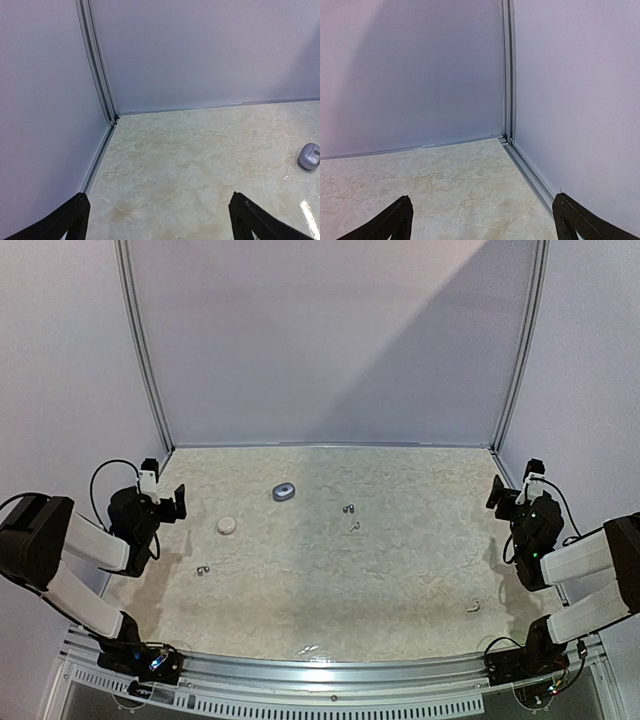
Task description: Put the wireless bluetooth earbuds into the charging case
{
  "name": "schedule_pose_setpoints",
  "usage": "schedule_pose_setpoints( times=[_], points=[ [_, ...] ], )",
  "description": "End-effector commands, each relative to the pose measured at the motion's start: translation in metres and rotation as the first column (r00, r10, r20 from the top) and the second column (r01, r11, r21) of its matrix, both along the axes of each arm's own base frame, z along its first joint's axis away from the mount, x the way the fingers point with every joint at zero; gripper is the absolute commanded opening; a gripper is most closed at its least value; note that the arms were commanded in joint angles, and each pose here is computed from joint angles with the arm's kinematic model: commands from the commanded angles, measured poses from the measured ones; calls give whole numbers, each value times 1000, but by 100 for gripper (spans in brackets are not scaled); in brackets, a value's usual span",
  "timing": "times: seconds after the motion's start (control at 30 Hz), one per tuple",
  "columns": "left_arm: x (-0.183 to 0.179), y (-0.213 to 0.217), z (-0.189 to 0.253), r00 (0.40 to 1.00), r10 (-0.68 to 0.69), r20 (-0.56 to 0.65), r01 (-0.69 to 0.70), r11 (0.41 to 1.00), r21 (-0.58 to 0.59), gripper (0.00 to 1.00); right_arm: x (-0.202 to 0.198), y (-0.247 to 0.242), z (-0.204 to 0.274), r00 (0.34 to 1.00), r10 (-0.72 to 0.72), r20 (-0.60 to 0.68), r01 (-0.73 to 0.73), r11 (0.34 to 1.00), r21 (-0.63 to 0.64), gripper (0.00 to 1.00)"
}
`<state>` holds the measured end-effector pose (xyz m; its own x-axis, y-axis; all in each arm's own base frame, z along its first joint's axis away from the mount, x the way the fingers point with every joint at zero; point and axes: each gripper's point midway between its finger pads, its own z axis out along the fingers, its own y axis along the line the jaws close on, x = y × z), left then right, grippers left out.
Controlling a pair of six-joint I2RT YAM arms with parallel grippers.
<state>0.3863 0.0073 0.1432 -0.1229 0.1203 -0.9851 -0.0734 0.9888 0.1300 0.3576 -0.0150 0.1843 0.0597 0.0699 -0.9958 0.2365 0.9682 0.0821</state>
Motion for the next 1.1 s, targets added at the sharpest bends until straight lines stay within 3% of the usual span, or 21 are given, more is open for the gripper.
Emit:
schedule_pose_setpoints(
  times=[0.0, 0.13, 0.23, 0.33, 0.43, 0.5, 0.6, 0.77, 0.83, 0.93, 1.07],
  points=[
    [3, -3, -1, 1000, -4, -4, 4, 1000, -4, 99, -2, 3, 7, 1000, 21, 22, -21, 1000, -4, 99],
    [4, -3, -2, 1000, -5, -6, 5, 1000, -3, 99, -6, 1, 15, 1000, -3, -10, 3, 1000, -22, 99],
    [2, -9, 15, 999, -45, 27, 44, 999, 13, 99, -10, 0, 48, 1000, -4, -1, 4, 1000, 25, 99],
    [9, -40, 29, 974, -223, -45, 225, 974, 41, 99, -10, 16, 77, 996, 92, 4, -92, 995, 47, 99],
    [16, -70, 37, 909, -393, -139, 400, 916, 29, 99, -7, 36, 101, 977, 211, 11, -211, 970, 118, 99],
    [20, -102, 46, 791, -566, -231, 598, 795, 100, 99, -5, 51, 109, 956, 293, 11, -291, 943, 162, 99],
    [27, -118, 23, 652, -608, -453, 712, 696, 89, 99, 1, 70, 115, 925, 380, -7, -367, 899, 240, 99],
    [-1, -142, -14, 251, -634, -731, 912, 408, -41, 99, 15, 102, 109, 899, 421, -124, -375, 883, 283, 99],
    [-6, -144, -27, 144, -585, -798, 915, 385, -117, 97, 22, 122, 102, 872, 445, -202, -387, 881, 272, 99],
    [-10, -143, -52, 18, -503, -864, 890, 402, -215, 96, 30, 157, 84, 809, 486, -330, -424, 872, 246, 99],
    [-15, -138, -85, -58, -427, -902, 847, 457, -271, 99, 33, 201, 70, 743, 521, -420, -492, 851, 187, 99]
  ],
)
